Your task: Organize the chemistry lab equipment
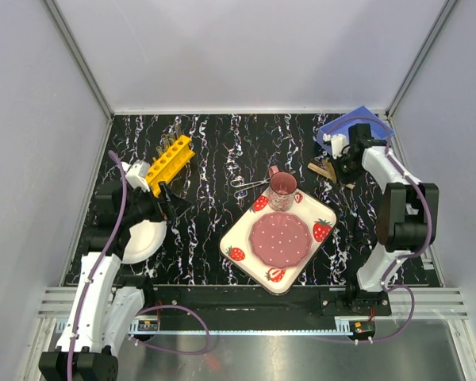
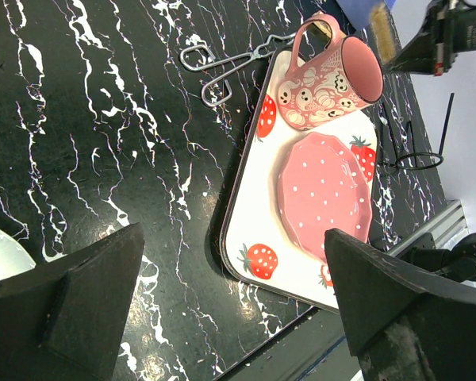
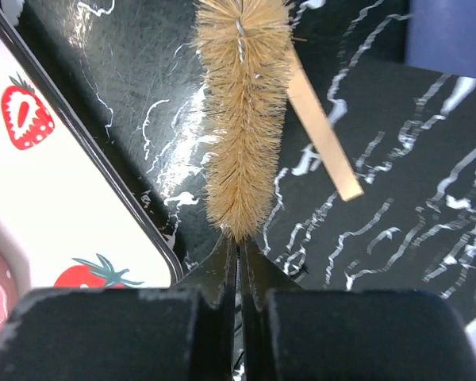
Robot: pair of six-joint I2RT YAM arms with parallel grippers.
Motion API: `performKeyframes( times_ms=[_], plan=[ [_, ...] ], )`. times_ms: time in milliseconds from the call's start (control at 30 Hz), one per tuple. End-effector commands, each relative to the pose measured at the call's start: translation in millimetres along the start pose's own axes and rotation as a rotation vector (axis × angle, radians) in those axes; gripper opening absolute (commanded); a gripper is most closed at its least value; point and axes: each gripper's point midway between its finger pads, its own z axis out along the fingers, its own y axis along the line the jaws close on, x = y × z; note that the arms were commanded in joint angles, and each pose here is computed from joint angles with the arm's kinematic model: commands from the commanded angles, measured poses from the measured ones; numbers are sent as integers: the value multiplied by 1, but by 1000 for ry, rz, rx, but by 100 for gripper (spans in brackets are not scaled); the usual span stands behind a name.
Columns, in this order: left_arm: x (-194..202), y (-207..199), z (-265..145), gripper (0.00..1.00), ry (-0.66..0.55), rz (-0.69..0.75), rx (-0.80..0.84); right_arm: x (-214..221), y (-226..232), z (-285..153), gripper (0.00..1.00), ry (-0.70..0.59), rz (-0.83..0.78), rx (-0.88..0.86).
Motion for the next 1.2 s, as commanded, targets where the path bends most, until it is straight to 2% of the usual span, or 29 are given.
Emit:
performKeyframes(
  times_ms=[0,200,333,467,600,1033,1167],
  plan=[
    [-8,-6,1,99,-26,24,36,-40,-20,-54,2,-165,-1,72],
    [-7,-5,2,99,-21,21,36,-88,-49,-87,4,-320,191,54],
    [-7,-5,2,99,-23,22,35,-119,-80,-92,5,-381,338,14],
    [-7,-5,2,99,-24,23,34,-145,-103,-84,6,-392,461,-70],
    [-7,-5,2,99,-22,21,33,-167,-132,-63,8,-409,524,-70],
    [-6,-3,4,99,-10,13,30,-156,-173,4,15,-366,609,-49],
    [-6,-2,5,99,-12,14,29,-149,-183,14,26,-352,622,-25]
  ],
)
